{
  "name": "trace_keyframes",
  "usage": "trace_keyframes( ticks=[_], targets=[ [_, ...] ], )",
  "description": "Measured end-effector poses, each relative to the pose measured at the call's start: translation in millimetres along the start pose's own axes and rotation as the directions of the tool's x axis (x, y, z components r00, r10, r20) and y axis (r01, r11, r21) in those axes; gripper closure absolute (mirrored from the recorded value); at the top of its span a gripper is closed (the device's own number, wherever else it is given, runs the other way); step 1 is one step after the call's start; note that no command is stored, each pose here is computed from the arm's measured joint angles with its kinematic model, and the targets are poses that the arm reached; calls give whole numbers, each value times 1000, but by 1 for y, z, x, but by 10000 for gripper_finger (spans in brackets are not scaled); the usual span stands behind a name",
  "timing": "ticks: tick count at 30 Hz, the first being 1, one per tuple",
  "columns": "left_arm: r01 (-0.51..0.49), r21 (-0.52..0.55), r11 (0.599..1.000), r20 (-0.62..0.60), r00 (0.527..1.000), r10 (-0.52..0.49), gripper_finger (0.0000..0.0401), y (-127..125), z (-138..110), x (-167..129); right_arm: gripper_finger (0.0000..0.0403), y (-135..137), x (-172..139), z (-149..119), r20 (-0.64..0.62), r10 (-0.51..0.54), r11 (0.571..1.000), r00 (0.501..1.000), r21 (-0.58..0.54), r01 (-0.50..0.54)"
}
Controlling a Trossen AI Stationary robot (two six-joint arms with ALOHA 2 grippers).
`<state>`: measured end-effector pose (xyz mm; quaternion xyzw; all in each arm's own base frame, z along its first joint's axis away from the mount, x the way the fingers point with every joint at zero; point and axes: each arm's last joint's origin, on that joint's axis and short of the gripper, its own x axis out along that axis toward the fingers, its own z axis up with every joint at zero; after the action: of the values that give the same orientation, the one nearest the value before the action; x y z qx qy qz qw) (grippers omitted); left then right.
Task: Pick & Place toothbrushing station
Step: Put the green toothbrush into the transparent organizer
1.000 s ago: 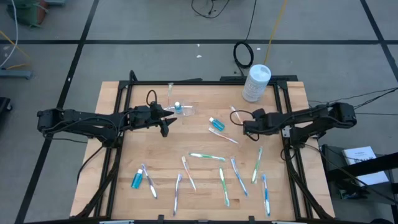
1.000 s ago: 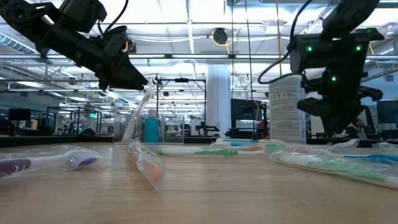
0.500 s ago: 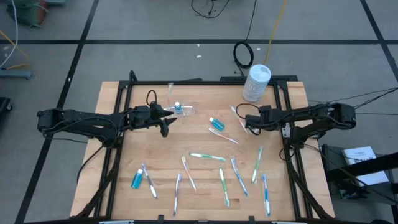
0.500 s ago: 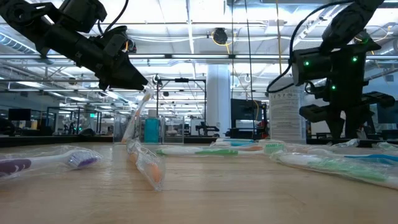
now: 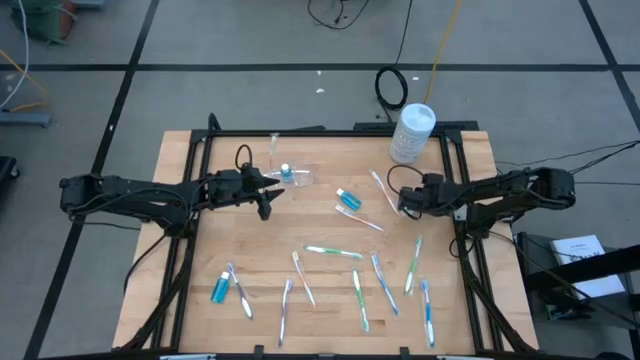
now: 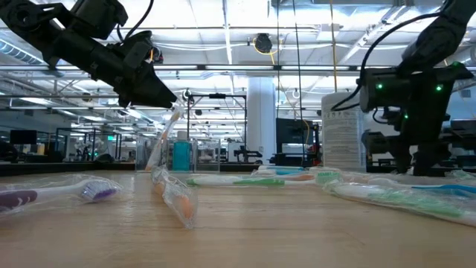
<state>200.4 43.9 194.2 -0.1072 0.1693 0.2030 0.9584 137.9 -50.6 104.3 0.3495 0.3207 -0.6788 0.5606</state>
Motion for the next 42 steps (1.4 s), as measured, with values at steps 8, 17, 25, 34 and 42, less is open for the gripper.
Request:
trace_keyframes(
  ticks=[8,17,25,34,42],
  targets=[
    [0,10,1000,0,1000,0,229,0,0,0,368,13,-5,-6,93,138,987,986,-98,-129],
    [0,9,1000,0,1000,0,229,0,0,0,380,38,-25,-17,148,418,902,897,-183,-390],
    [0,9,1000,0,1000,0,229,0,0,0,387,67,-60,-7,337,670,742,661,-332,-582],
    [1,21,1000,0,1000,-1,229,0,0,0,384,92,-115,18,433,900,322,52,-579,-749],
    [16,34,999,87,996,-19,229,-2,8,0,384,125,-124,20,498,860,277,-112,-639,-718]
  ],
)
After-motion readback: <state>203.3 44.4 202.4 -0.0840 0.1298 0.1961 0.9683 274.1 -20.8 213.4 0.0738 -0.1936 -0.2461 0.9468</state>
